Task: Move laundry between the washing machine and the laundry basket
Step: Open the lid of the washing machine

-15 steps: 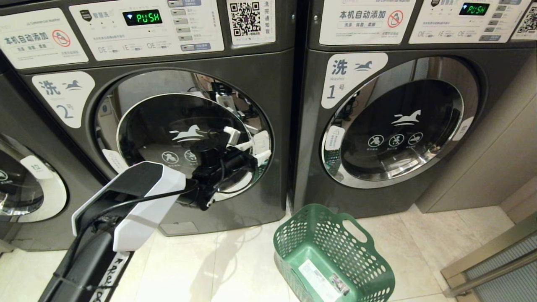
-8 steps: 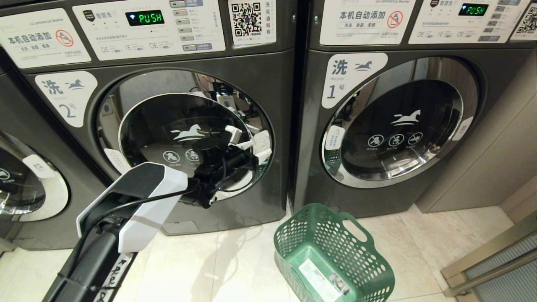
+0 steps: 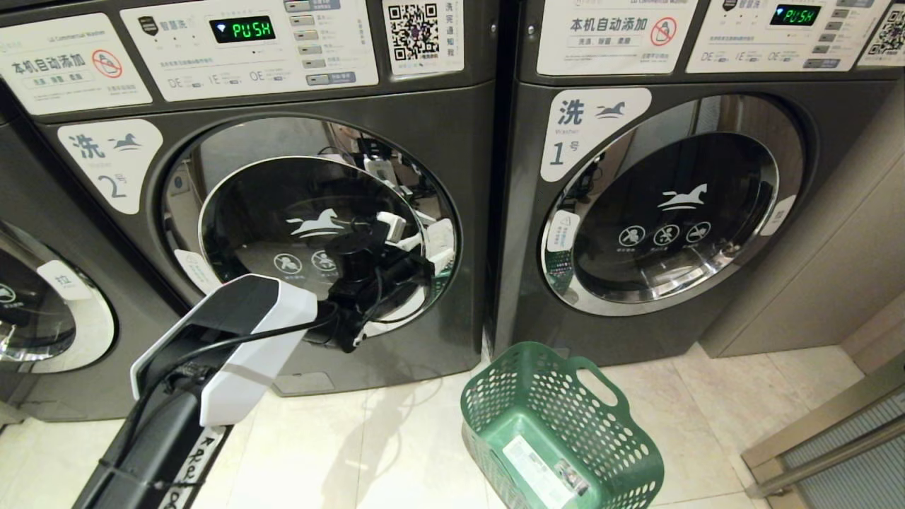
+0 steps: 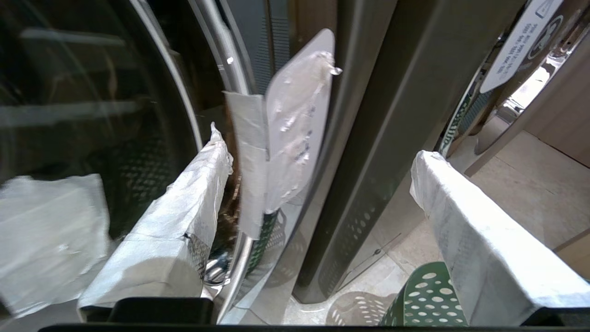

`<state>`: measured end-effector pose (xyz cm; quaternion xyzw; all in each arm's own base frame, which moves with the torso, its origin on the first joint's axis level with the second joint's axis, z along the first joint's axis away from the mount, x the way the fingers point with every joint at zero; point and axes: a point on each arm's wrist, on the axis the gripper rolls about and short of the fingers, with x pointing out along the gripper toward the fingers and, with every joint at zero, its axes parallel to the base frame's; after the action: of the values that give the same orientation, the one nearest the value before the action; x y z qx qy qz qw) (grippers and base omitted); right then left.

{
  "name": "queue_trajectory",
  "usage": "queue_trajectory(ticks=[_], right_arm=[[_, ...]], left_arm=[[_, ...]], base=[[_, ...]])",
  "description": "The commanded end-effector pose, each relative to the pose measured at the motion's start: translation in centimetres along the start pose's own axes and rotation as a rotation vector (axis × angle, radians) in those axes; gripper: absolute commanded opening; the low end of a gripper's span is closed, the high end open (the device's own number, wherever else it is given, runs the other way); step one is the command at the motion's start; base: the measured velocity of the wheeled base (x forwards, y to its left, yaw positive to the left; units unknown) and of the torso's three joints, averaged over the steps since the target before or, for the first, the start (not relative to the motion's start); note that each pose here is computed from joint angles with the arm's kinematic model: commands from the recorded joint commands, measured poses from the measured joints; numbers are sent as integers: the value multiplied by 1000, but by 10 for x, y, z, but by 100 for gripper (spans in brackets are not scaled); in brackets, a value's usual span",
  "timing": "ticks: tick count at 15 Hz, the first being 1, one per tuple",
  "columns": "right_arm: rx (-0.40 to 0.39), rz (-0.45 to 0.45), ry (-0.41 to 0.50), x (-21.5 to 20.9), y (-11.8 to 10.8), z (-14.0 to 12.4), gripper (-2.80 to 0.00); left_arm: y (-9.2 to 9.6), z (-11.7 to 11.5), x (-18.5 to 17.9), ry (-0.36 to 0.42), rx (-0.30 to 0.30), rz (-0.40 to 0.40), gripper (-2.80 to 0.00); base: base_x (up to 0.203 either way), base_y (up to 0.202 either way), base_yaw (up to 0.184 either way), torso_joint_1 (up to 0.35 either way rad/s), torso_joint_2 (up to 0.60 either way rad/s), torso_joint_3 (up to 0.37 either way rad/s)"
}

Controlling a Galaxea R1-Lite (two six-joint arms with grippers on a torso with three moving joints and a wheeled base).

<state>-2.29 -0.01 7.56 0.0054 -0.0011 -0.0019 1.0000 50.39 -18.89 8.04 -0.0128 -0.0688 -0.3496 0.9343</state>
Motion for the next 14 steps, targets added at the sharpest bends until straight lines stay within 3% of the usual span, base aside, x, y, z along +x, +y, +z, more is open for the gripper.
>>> queue_trajectory(ticks=[1, 4, 11, 14], right_arm=[[0, -1, -1, 0, 0, 0, -280], [0, 1, -1, 0, 0, 0, -280], [0, 1, -1, 0, 0, 0, -280], [0, 1, -1, 0, 0, 0, -280]], left_arm=[[2, 4, -2, -9, 2, 2, 0], [2, 4, -2, -9, -1, -1, 0], [-20, -2, 9, 10, -6, -40, 0], [-21, -1, 11, 1, 6, -8, 0]], base=[[0, 0, 0, 0, 0, 0], [0, 0, 0, 0, 0, 0], [0, 0, 0, 0, 0, 0], [0, 0, 0, 0, 0, 0]])
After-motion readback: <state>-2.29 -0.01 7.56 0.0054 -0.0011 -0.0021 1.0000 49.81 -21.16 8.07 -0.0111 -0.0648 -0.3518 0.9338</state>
